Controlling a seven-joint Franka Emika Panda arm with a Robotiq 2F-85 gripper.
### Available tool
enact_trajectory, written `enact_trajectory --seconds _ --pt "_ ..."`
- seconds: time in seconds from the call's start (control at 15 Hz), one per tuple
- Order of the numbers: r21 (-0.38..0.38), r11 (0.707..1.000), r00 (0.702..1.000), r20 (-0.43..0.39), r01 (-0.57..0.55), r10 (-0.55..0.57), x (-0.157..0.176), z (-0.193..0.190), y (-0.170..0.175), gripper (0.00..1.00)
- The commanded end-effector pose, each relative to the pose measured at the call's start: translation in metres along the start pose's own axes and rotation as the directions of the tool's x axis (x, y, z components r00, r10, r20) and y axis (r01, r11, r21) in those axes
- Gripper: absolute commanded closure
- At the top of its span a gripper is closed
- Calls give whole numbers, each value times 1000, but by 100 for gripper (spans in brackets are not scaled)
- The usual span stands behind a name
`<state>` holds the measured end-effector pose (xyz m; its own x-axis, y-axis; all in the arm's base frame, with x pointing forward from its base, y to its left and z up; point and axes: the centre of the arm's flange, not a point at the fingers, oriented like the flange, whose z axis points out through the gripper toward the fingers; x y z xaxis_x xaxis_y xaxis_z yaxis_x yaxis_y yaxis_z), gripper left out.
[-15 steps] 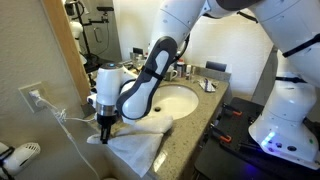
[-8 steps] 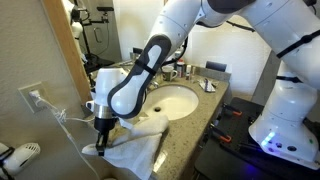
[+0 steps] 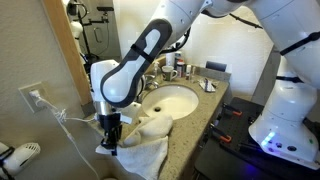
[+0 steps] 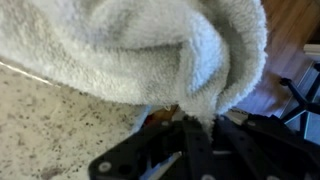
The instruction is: Use the towel to wipe the left side of the counter then hang it on the wall
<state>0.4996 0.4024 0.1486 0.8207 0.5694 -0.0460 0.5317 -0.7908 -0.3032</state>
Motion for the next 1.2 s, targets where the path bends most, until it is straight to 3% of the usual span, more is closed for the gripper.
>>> enact_trajectory --seconds 0.0,0.27,0.6,1.13 --pt "-42 992 990 79 -116 119 -24 -26 -5 97" --pt "-157 969 968 129 -193 214 -36 -32 10 97" --pt "-290 918 921 201 -270 335 -44 -26 35 97" --pt "-521 852 973 162 -54 161 10 9 68 97"
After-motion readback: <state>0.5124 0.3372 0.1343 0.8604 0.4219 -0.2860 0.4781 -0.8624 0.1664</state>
